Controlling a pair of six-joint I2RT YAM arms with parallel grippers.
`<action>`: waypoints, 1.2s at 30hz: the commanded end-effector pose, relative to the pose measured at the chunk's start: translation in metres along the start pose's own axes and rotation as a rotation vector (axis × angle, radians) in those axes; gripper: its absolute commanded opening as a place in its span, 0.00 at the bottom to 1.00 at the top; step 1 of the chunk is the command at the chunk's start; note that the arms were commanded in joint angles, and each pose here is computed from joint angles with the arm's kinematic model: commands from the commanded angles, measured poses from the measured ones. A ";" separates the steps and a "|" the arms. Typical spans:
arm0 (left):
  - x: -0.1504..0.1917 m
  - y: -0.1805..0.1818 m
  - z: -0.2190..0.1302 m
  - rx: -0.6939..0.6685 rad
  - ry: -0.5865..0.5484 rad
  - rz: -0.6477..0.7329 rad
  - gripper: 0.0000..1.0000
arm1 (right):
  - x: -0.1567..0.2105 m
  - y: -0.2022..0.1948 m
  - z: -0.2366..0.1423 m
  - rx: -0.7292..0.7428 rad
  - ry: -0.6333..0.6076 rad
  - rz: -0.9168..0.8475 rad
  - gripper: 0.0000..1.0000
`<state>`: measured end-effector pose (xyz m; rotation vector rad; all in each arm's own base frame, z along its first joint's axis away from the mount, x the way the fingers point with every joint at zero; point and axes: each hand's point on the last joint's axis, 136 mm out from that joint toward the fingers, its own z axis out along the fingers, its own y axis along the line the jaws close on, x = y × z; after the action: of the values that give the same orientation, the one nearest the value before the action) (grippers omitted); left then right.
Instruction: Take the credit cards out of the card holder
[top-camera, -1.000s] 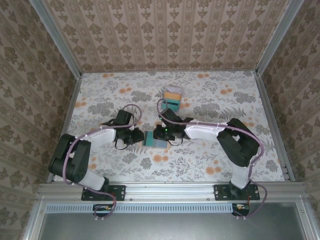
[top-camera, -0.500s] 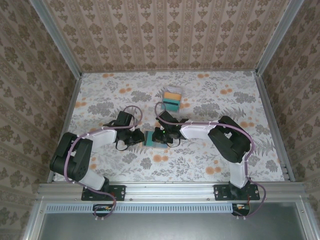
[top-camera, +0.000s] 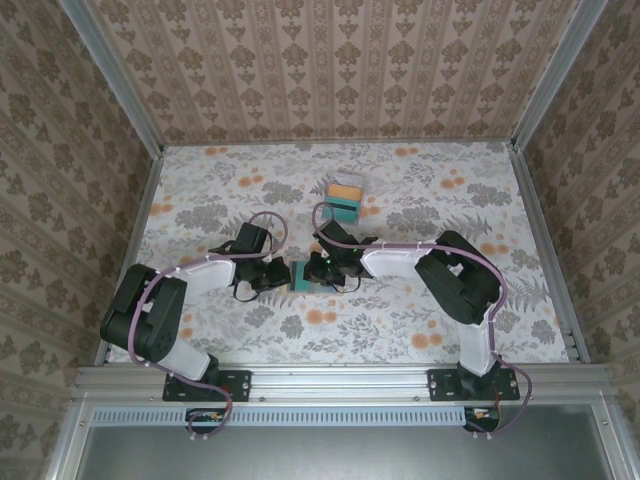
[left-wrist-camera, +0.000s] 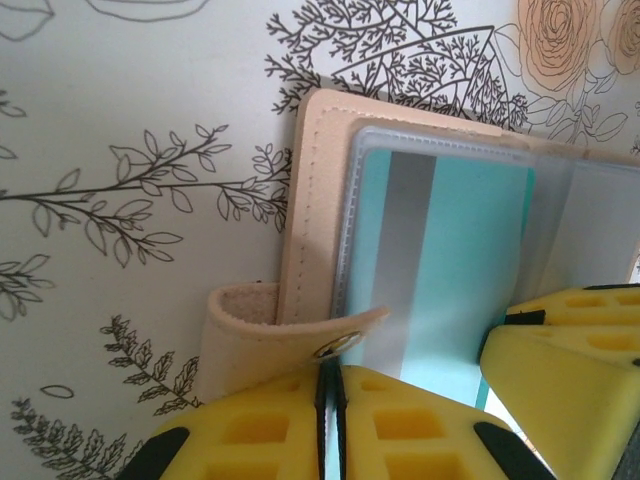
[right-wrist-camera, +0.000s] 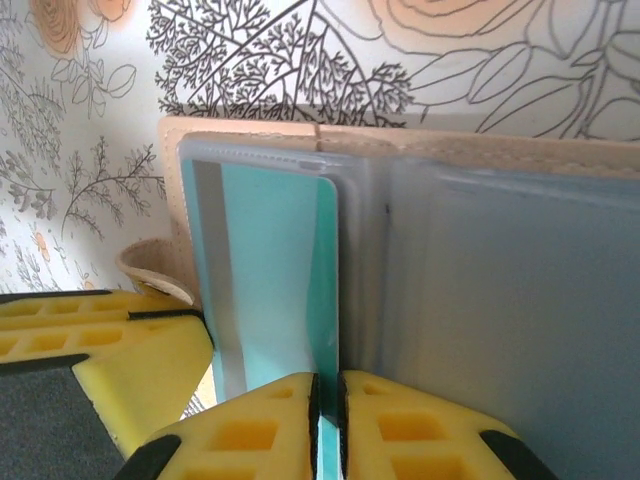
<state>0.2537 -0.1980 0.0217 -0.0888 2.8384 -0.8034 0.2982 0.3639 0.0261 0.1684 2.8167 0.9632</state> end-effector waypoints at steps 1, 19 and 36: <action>0.020 0.003 0.008 -0.012 0.066 -0.013 0.13 | 0.006 0.001 0.009 -0.030 0.027 0.019 0.16; 0.026 0.024 0.007 -0.111 0.078 -0.048 0.02 | 0.005 -0.034 -0.015 0.013 -0.027 0.077 0.00; 0.022 0.016 0.006 -0.094 0.080 -0.030 0.02 | 0.002 -0.029 -0.020 -0.048 -0.038 0.073 0.14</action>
<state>0.2513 -0.2013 0.0214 -0.0884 2.8463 -0.7878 0.2916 0.3303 0.0258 0.2698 2.7675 1.0091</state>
